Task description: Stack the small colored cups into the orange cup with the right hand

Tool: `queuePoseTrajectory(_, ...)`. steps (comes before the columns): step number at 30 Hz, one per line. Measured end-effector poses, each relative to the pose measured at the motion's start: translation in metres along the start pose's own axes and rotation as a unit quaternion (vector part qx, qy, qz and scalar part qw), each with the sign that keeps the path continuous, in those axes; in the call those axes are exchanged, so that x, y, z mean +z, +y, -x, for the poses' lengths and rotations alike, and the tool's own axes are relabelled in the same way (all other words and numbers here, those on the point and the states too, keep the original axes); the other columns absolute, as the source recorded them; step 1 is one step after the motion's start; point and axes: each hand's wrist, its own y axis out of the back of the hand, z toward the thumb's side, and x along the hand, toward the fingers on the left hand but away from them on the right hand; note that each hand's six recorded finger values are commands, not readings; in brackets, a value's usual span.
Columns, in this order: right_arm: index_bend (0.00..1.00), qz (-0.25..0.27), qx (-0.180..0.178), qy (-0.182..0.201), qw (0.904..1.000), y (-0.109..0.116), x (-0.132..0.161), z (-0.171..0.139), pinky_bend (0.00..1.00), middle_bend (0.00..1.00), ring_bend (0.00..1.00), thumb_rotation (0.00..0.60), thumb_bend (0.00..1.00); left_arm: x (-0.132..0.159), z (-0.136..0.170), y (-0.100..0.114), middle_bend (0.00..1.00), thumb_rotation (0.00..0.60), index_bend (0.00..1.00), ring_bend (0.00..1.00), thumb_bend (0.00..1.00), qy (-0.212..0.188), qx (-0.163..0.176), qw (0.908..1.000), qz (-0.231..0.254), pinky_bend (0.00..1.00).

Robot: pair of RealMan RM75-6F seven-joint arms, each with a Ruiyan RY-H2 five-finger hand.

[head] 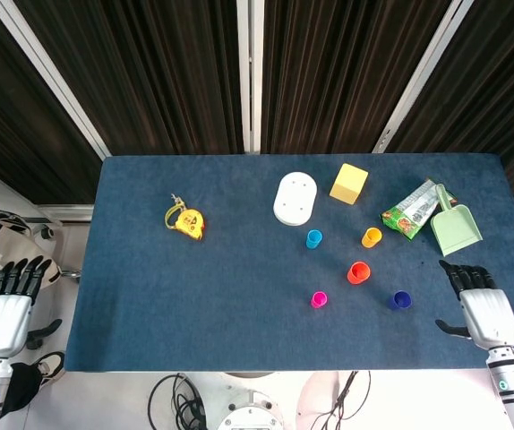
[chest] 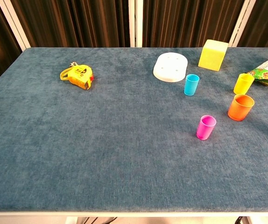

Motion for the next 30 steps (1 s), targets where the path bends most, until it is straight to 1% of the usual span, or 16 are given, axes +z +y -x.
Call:
queuePoseTrajectory(3, 0.00, -0.023, 0.029, 0.006, 0.9993, -0.007, 0.007, 0.005, 0.32, 0.14, 0.19, 0.600, 0.05, 0.001, -0.001, -0.001, 0.04, 0.600, 0.06, 0.00, 0.08, -0.001, -0.005, 1.0000, -0.001, 0.00)
queuePoseTrajectory(4, 0.00, -0.029, 0.037, 0.007, 0.9989, -0.010, 0.009, 0.007, 0.34, 0.14, 0.19, 0.600, 0.05, 0.001, -0.001, -0.002, 0.04, 0.600, 0.06, 0.00, 0.08, -0.001, -0.007, 1.0000, -0.001, 0.00)
queuePoseTrajectory(5, 0.00, -0.037, 0.046, 0.007, 0.9982, -0.013, 0.012, 0.009, 0.34, 0.14, 0.19, 0.600, 0.05, 0.002, 0.000, -0.002, 0.04, 0.600, 0.06, 0.00, 0.08, -0.001, -0.008, 1.0000, -0.002, 0.00)
queuePoseTrajectory(8, 0.00, -0.051, 0.060, 0.010, 0.9969, -0.023, 0.021, 0.016, 0.30, 0.14, 0.18, 0.600, 0.06, 0.001, 0.000, -0.004, 0.04, 0.600, 0.06, 0.00, 0.08, 0.001, -0.012, 0.9999, -0.004, 0.00)
queuePoseTrajectory(13, 0.00, -0.049, 0.076, 0.007, 0.9959, -0.041, 0.032, 0.027, 0.17, 0.16, 0.14, 0.600, 0.08, 0.001, -0.001, -0.006, 0.04, 0.600, 0.06, 0.00, 0.08, 0.001, -0.018, 0.9998, -0.007, 0.00)
queuePoseTrajectory(15, 0.00, -0.049, 0.080, 0.006, 0.9956, -0.047, 0.034, 0.031, 0.15, 0.17, 0.13, 0.600, 0.10, 0.000, -0.001, -0.007, 0.04, 0.600, 0.06, 0.00, 0.08, 0.002, -0.018, 0.9998, -0.006, 0.00)
queuePoseTrajectory(18, 0.02, -0.049, 0.077, 0.009, 0.9958, -0.051, 0.037, 0.036, 0.12, 0.18, 0.12, 0.600, 0.11, -0.001, 0.000, -0.007, 0.04, 0.600, 0.06, 0.00, 0.08, 0.004, -0.019, 0.9998, -0.004, 0.00)
queuePoseTrajectory(22, 0.09, -0.048, 0.064, 0.015, 0.9967, -0.054, 0.042, 0.042, 0.08, 0.21, 0.11, 0.600, 0.12, -0.002, 0.001, -0.008, 0.04, 0.600, 0.06, 0.00, 0.08, 0.005, -0.020, 0.9998, -0.004, 0.00)
queuePoseTrajectory(26, 0.14, -0.047, 0.055, 0.020, 0.9972, -0.056, 0.047, 0.045, 0.06, 0.25, 0.11, 0.600, 0.13, -0.002, 0.002, -0.008, 0.04, 0.600, 0.06, 0.00, 0.08, 0.004, -0.019, 0.9998, -0.003, 0.00)
queuePoseTrajectory(28, 0.17, -0.045, 0.054, 0.020, 0.9973, -0.057, 0.049, 0.046, 0.02, 0.27, 0.11, 0.600, 0.15, -0.003, 0.002, -0.008, 0.04, 0.600, 0.06, 0.00, 0.08, 0.004, -0.020, 0.9998, -0.003, 0.00)
queuePoseTrajectory(30, 0.20, -0.043, 0.053, 0.021, 0.9975, -0.059, 0.052, 0.047, 0.00, 0.29, 0.11, 0.600, 0.16, -0.003, 0.002, -0.008, 0.04, 0.600, 0.06, 0.00, 0.08, 0.004, -0.020, 0.9998, -0.001, 0.00)
